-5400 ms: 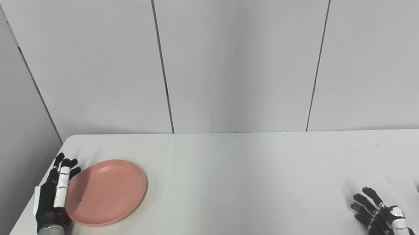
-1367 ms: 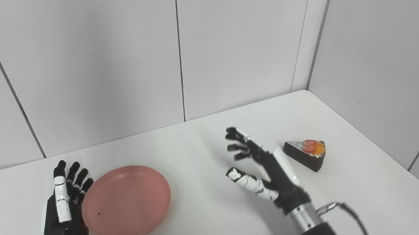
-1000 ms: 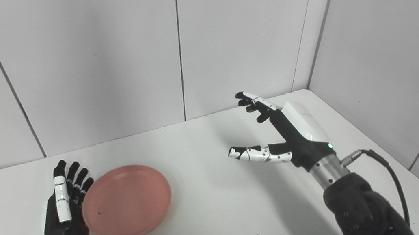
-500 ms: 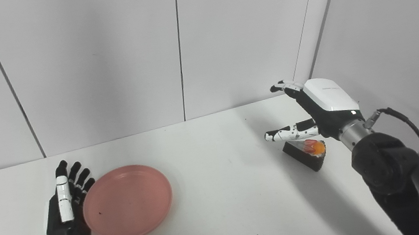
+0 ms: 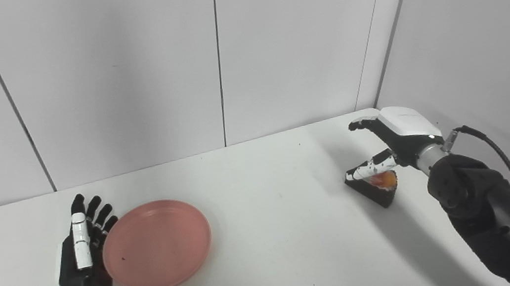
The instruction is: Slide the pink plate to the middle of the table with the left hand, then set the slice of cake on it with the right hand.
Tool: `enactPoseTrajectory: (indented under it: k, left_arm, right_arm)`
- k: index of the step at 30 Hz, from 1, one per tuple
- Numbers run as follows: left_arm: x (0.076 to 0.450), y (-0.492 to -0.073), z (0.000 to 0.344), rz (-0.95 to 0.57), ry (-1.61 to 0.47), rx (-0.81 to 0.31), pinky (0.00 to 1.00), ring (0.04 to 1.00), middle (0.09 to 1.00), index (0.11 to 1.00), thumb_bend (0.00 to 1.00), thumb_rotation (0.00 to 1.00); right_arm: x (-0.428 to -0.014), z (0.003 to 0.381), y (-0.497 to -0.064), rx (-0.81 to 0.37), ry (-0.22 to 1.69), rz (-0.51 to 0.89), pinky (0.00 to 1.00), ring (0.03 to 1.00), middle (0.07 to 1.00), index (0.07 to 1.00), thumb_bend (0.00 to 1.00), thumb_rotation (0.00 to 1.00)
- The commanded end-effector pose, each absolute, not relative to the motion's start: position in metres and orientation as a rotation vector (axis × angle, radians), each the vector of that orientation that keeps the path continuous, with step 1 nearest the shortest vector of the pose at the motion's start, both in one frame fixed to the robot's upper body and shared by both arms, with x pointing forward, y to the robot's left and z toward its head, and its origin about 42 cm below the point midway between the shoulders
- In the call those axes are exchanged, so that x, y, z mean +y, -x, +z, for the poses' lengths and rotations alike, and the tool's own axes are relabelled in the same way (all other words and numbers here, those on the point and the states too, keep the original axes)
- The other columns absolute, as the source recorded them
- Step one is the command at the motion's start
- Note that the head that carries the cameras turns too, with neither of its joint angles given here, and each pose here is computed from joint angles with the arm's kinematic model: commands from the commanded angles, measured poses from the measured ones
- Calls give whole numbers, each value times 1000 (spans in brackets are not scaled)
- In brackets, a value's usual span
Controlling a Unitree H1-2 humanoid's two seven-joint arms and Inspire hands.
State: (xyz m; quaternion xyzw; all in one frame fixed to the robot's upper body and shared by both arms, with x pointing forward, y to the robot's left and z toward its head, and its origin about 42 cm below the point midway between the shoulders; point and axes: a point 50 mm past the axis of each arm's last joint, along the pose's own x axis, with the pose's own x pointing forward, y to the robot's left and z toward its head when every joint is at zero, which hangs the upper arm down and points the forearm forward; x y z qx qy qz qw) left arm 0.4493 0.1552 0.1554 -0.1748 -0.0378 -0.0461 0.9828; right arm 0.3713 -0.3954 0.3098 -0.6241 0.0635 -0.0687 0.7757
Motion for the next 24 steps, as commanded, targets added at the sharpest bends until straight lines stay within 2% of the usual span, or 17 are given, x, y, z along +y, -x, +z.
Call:
enactPoseTrajectory:
  k: [1,8,12,19,24]
  left_arm:
    - [153,-442,136,-75,358,22,884,905,942,1000,667,860]
    - [156,-442,134,-78,359,20,892,906,941,1000,649,846]
    - [156,-441,133,-82,354,19,899,906,946,1000,656,849]
    - [156,-440,132,-74,345,23,884,900,935,1000,656,844]
    - [156,-439,133,-77,348,19,894,907,942,1000,644,841]
  right_arm:
    - [-403,332,-373,72,1385,-206,651,824,846,811,1000,449]
    - [-408,301,-385,167,1359,-174,657,844,873,830,1000,485]
    - [-422,281,-397,213,1358,-157,723,867,880,840,1000,524]
    - [-425,267,-398,93,1374,-261,719,833,837,800,1000,489]
    - [-434,259,-401,133,1406,-262,777,854,850,808,1000,530]
